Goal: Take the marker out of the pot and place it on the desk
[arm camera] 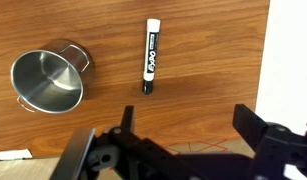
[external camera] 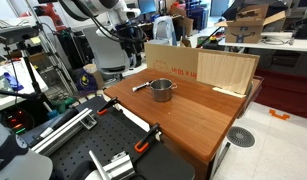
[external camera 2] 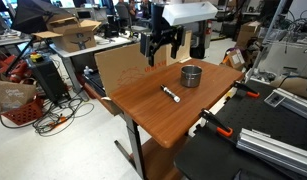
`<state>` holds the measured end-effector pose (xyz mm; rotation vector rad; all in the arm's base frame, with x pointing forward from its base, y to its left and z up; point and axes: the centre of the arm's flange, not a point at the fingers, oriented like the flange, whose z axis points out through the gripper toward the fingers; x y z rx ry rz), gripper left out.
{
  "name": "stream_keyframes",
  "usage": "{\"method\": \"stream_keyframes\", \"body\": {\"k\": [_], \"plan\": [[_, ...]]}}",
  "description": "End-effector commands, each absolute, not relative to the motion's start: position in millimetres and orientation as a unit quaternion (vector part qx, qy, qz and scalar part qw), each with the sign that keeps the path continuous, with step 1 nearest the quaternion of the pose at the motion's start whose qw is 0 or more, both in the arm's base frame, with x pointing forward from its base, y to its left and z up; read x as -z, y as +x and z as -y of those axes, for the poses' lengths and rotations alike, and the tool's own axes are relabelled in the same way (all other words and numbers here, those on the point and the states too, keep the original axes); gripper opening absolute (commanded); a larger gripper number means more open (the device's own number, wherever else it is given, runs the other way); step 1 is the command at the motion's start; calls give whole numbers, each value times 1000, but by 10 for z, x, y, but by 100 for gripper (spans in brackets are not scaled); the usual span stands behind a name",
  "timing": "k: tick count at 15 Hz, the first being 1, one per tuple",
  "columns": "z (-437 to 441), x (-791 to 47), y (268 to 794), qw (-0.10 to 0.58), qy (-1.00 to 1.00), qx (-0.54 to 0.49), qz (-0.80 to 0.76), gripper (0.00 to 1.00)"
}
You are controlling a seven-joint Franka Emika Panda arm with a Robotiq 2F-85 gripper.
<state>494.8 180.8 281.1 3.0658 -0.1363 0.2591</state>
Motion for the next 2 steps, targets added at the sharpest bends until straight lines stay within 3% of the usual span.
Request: {"method": "stream_keyframes", "body": {"k": [1,2], "plan": [[-1808,-2811,4948,31,995,-84,44,100],[-1808,-2811,4948,31,995,-84,44,100]]}}
